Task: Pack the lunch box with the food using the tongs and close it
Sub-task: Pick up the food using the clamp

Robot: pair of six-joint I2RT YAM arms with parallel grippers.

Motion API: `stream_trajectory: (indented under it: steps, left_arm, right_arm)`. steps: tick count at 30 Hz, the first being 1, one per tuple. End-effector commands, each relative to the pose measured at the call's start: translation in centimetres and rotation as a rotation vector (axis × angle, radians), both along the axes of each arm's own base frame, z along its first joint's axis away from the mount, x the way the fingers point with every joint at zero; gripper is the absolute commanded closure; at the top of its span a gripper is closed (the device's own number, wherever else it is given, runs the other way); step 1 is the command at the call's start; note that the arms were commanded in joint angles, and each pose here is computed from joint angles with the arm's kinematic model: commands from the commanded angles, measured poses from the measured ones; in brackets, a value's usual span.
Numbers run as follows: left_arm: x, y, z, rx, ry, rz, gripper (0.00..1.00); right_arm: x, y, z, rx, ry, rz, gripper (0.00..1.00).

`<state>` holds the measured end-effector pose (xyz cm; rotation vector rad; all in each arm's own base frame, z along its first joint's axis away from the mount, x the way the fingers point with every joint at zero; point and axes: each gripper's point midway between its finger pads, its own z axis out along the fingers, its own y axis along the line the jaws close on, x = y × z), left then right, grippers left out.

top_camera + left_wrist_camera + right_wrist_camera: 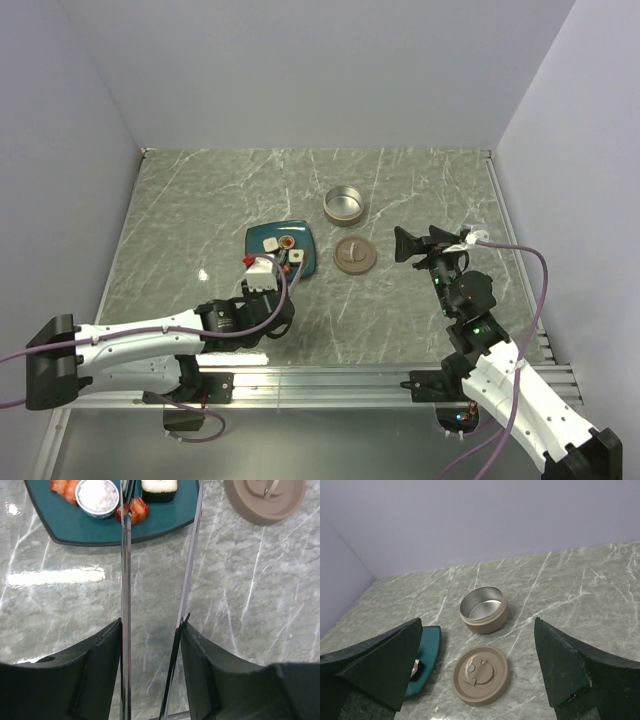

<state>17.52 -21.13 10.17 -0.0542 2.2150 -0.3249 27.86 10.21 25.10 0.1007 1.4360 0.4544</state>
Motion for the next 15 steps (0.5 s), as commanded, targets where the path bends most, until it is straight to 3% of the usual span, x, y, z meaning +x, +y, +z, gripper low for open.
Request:
stream_trajectory:
  steps: [1, 15]
  left_arm:
    - [0.7, -1.2, 0.5, -0.041, -0.01, -0.03, 0.46]
    - [1.2, -0.8, -0.8, 0.068, 0.035, -0.018, 0.49]
  right_arm:
    - [-0.1, -0.2, 0.7, 0.016, -0.02, -0.004, 0.01]
    - [-0.6, -0.6, 0.6, 0.027, -0.026, -0.01, 0.01]
